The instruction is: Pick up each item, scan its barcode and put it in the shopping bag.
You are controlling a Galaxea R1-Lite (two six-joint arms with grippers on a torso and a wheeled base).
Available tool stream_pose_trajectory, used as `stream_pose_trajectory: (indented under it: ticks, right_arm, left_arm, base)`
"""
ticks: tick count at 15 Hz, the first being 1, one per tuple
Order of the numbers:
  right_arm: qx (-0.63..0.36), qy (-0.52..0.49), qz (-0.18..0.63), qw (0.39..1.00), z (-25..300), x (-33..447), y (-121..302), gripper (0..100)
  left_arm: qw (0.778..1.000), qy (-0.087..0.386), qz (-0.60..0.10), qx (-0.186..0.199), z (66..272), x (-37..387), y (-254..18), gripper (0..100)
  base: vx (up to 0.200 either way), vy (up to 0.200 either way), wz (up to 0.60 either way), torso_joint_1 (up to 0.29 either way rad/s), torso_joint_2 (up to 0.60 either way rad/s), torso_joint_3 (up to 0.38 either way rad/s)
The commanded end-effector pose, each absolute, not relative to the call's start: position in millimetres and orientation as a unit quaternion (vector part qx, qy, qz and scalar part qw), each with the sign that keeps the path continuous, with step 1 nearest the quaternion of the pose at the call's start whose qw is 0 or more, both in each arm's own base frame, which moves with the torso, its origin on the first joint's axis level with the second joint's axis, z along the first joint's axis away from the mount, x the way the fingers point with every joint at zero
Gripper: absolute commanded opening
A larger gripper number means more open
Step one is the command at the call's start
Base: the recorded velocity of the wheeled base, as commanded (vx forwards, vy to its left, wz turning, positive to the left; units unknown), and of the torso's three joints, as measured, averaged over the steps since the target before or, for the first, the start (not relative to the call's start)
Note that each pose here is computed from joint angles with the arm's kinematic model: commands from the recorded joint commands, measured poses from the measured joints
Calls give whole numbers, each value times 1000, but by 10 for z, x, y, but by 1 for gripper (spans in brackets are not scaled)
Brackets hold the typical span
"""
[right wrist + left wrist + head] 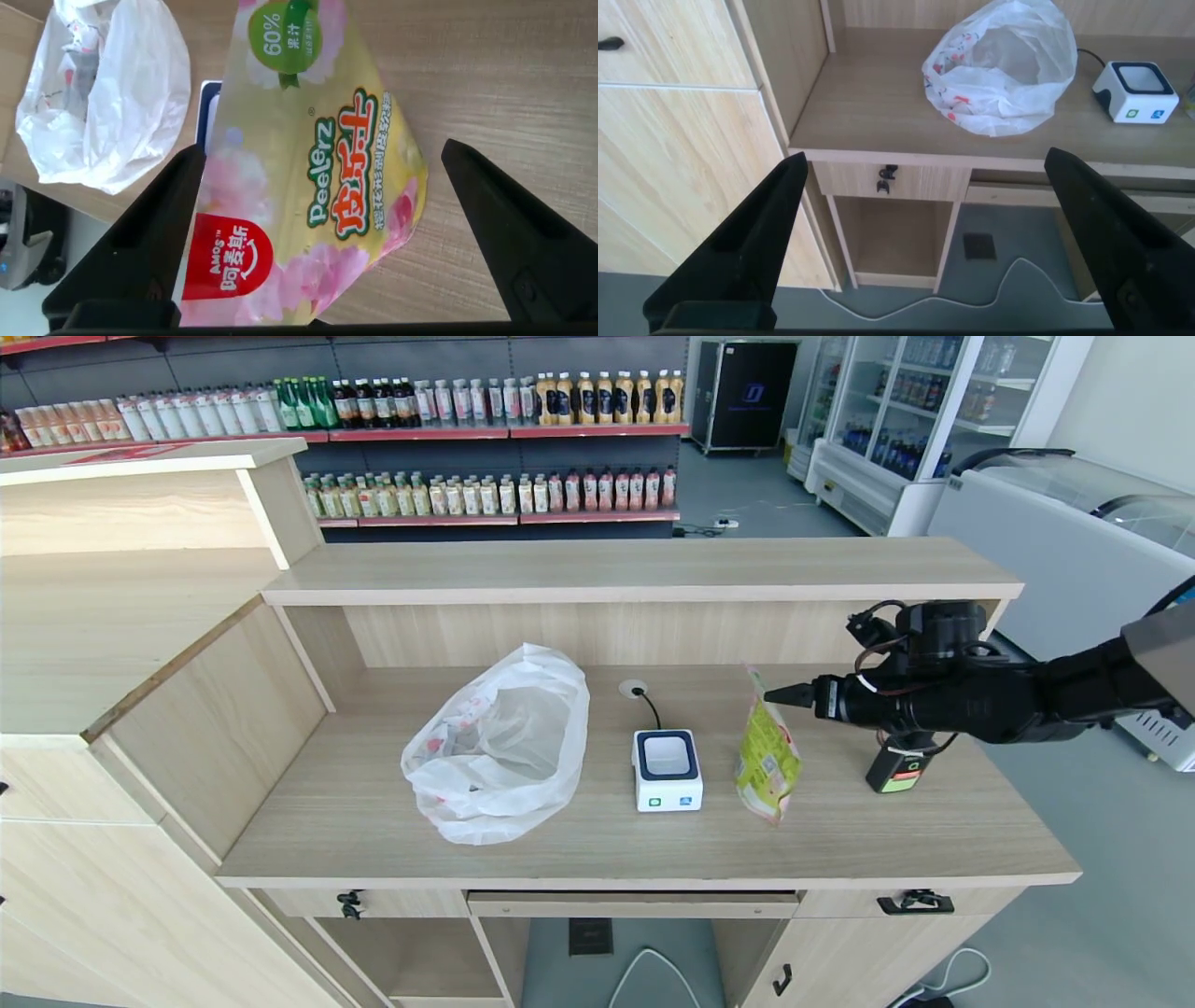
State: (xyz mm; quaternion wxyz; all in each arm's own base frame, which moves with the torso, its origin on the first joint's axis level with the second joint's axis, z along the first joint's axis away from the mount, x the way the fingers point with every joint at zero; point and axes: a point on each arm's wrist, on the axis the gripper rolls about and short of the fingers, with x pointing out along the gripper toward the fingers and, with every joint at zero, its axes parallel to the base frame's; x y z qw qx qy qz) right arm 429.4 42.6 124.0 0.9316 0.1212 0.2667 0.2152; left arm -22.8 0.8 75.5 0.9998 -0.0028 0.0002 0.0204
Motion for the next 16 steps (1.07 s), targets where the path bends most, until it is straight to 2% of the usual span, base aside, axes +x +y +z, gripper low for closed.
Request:
stream_pose_trajectory:
  ticks: [1,11,16]
  right_arm:
    - [119,278,221,927,1103,4335,498,100]
    - [84,296,226,924,595,4396,581,100]
    - [90,262,246,929,417,4520,582,100]
  left_arm:
    - [1000,0,21,-3,755,-228,8,100]
    - [1000,0,21,-3,755,-228,8,100]
    - [1000,0,21,-3,755,-228,8,100]
  base:
    - [0,0,0,0,0,0]
    - [0,0,0,0,0,0]
    - [0,0,0,0,0,0]
